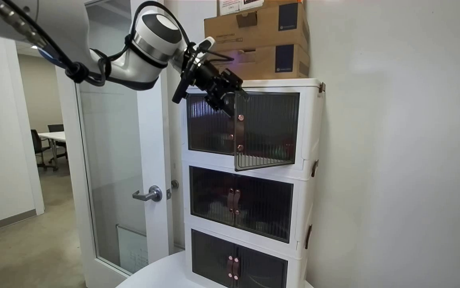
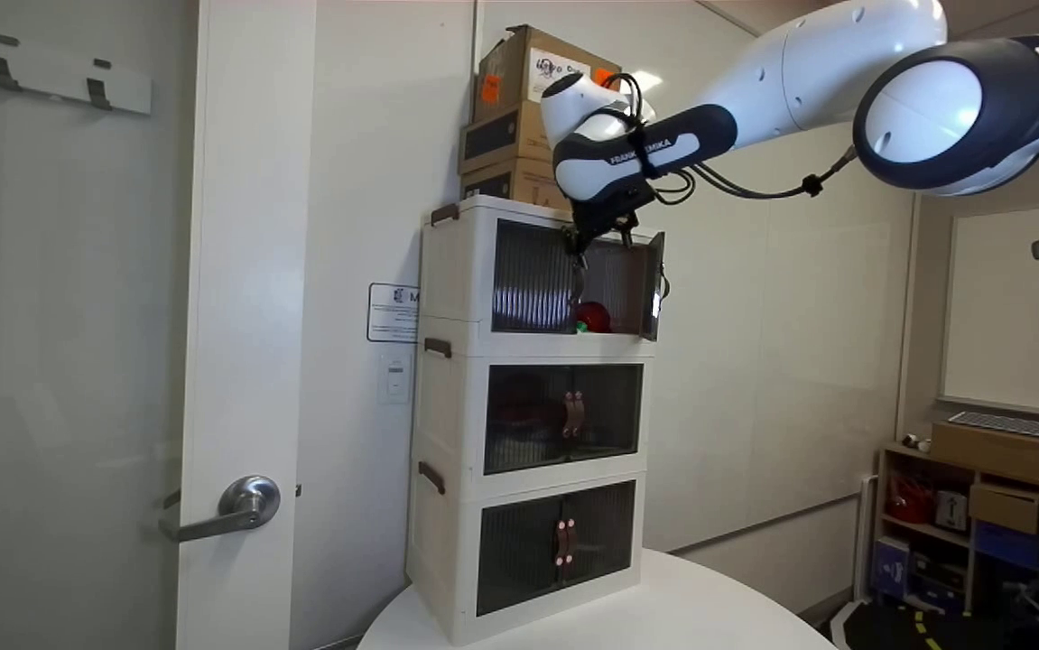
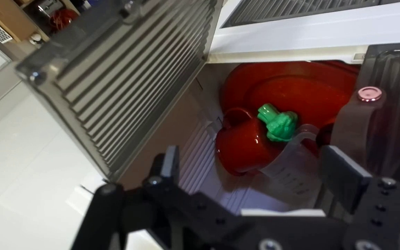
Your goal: Open the upper part of the cabinet door
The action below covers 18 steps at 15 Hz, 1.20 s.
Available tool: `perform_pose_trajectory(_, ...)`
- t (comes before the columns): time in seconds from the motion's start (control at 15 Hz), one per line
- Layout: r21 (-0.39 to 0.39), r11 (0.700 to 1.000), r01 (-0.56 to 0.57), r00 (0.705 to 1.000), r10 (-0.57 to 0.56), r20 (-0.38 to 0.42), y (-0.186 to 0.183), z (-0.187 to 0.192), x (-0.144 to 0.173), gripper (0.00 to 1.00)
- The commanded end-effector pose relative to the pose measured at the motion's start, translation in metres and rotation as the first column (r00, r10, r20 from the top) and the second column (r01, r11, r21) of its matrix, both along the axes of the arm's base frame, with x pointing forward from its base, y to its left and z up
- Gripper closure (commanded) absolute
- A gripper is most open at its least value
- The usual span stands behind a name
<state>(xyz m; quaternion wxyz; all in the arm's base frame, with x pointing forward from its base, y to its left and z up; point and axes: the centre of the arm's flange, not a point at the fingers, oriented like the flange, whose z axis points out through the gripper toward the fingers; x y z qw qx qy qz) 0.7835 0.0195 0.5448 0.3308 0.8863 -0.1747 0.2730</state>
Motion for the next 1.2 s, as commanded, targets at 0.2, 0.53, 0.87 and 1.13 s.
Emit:
perform_pose_trajectory(0.2,-0.081,0.99,-0.113,0.992,0.108,-0.061,0.036,-0.006,0.016,0.0)
perform_pose_trajectory(0.53,-0.168,0.986,-0.002,0.999,0.009,0.038,0.032,-0.032,0.031,0.0)
perform_pose_trajectory(0.87,-0.217,0.973,0.082,0.992,-0.059,0.113,0.031,-0.062,0.034,0.0)
perform_pose_trajectory(1.13,-0.25,0.962,0.108,0.991,-0.085,0.104,0.037,-0.067,0.029,0.0)
